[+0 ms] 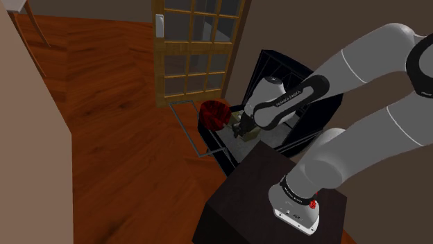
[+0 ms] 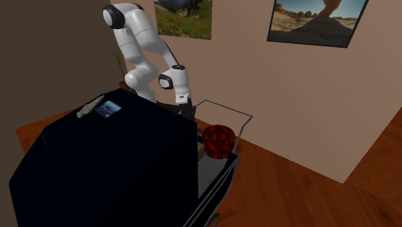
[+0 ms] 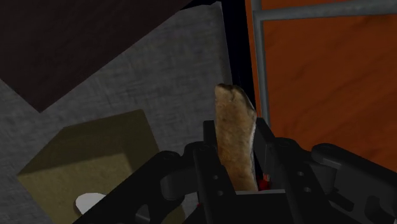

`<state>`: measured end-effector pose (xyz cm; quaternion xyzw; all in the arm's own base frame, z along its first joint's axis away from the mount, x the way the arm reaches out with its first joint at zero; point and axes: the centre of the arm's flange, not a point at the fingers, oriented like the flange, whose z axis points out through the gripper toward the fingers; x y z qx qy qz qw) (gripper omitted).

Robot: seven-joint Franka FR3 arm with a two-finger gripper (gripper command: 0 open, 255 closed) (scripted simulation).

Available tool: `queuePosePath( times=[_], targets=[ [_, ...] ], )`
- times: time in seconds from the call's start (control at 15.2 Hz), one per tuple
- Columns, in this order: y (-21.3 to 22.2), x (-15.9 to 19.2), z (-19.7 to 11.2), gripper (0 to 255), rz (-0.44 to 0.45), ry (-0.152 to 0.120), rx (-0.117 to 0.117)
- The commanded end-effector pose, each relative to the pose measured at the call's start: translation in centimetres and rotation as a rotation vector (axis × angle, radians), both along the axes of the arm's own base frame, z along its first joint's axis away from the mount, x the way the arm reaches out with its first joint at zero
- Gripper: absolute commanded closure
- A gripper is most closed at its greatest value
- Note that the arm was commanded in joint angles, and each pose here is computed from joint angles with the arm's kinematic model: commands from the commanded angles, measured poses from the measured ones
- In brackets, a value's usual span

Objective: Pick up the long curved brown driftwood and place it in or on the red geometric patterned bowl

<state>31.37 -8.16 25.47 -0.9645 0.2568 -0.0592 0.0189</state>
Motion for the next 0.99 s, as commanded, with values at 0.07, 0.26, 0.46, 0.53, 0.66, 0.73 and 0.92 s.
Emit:
queuePosePath(
  times=[0.07,0.26,0.46,0.53,0.66,0.73,0.92],
  targets=[
    [0.1,0.0,1.6,255,0.0,0.001,-0.001],
    [0.1,0.0,3.2,255,0.0,0.001,-0.001],
    [0.1,0.0,4.8,255,0.0,0.001,-0.001],
    [0.1,0.0,5.3,255,0.0,0.001,-0.001],
    [0.1,0.0,6.4,255,0.0,0.001,-0.001],
    [0.1,0.0,6.9,255,0.0,0.001,-0.001],
    [0.1,0.0,8.1,255,0.0,0.001,-0.001]
  ],
)
